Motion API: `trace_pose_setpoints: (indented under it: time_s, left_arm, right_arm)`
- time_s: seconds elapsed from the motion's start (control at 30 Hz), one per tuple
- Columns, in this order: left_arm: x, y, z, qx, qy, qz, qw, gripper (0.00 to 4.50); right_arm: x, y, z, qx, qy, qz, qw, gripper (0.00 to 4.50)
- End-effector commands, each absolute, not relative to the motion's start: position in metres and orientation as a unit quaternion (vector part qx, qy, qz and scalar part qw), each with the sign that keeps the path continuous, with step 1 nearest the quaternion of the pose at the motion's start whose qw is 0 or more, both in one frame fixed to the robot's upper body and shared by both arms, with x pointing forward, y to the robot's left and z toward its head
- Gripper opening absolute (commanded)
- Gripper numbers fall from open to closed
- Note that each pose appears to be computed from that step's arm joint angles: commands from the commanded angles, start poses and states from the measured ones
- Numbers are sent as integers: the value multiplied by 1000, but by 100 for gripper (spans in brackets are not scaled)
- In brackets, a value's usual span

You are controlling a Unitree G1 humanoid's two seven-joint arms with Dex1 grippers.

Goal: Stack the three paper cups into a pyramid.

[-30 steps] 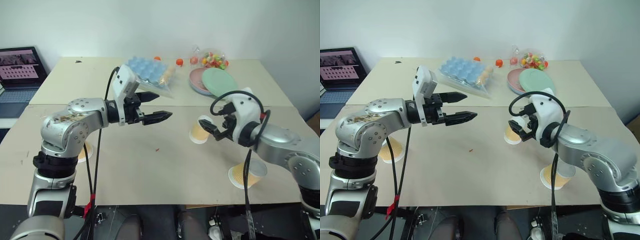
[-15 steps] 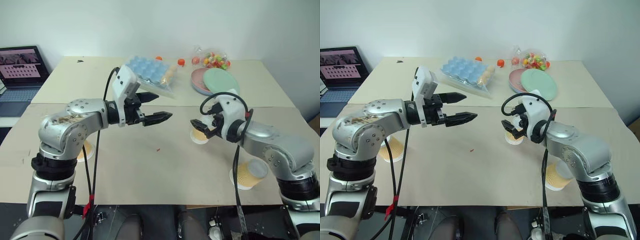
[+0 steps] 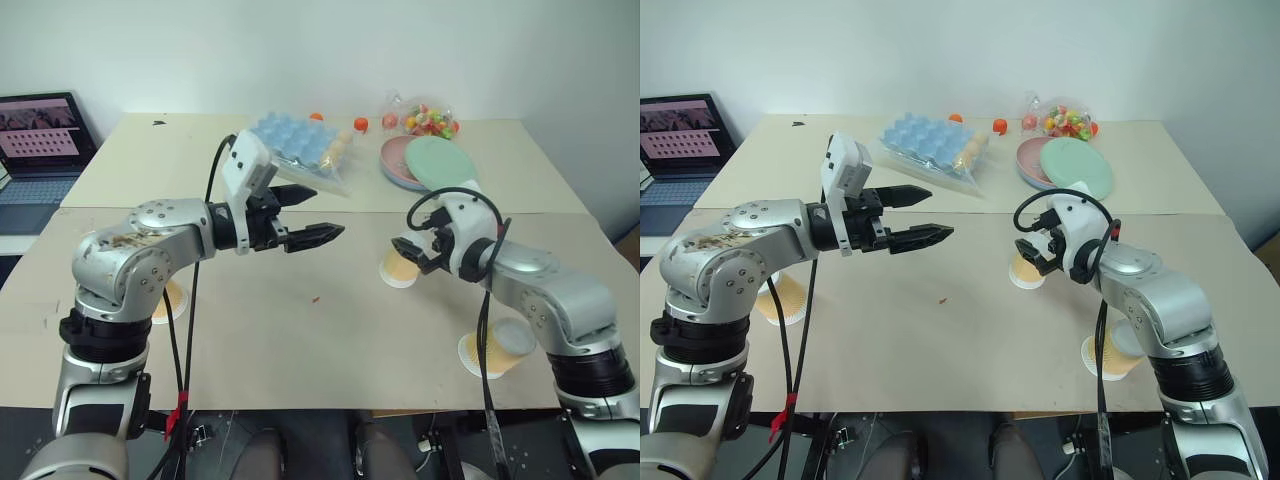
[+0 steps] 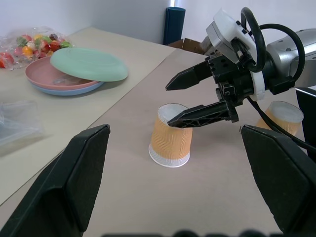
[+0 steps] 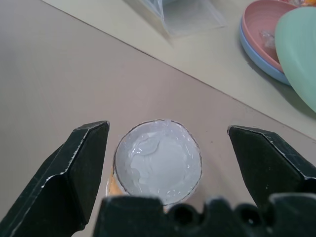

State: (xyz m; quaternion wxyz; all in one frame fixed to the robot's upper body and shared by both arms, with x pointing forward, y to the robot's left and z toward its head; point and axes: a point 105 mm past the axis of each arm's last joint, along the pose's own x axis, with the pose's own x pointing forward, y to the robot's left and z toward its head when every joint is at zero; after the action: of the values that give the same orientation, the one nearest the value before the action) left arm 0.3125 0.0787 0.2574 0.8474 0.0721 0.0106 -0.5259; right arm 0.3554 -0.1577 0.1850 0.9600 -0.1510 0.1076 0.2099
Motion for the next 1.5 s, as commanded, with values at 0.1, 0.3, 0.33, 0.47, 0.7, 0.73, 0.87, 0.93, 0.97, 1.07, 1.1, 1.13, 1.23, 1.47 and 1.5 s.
trace_pose_setpoints:
  time_s: [0.1,0.3,0.33,0.47,0.7,0.73,0.87,0.93,0.97,1.07,1.1,1.13,1.23,1.47,1.5]
  left_arm:
    - [308,80,269,84,-14,-525,847,450]
    - [308,80,270,86,-14,-524,847,450]
    - [308,80,271,86,-14,-524,847,450]
    - [308,80,271,88,-14,-524,847,450]
    - [308,80,272,90,-15,-525,846,450]
    - [308,80,273,90,-15,-525,846,450]
    - [307,82,272,92,-11,-527,845,450]
    - [307,86,271,99,-6,-525,846,450]
    - [307,90,270,104,-1,-521,847,450]
    - [306,108,261,136,29,-509,849,450]
    - [306,118,258,150,42,-501,851,450]
    - [307,128,253,168,59,-492,852,450]
    - [305,143,247,200,80,-485,848,450]
    - [304,159,251,234,80,-480,842,450]
    - [305,159,252,235,78,-479,842,450]
  right_arm:
    - [356,-162,188,-150,86,202,964,447]
    - [357,-164,180,-150,92,201,964,447]
    - [357,-164,179,-151,93,202,963,447]
    - [358,-164,178,-152,91,204,963,447]
    - [359,-162,181,-147,85,209,963,274]
    - [359,-162,181,-149,84,208,963,273]
    - [359,-159,190,-137,74,212,965,273]
    - [356,-155,194,-133,72,224,963,273]
    - [353,-151,199,-134,70,235,960,273]
    - [340,-132,215,-122,66,283,949,273]
    - [333,-120,217,-118,72,311,940,273]
    - [325,-108,218,-124,78,335,931,273]
    - [313,-89,216,-129,91,367,917,273]
    - [307,-56,203,-130,97,405,900,273]
    - [308,-51,201,-134,97,409,898,273]
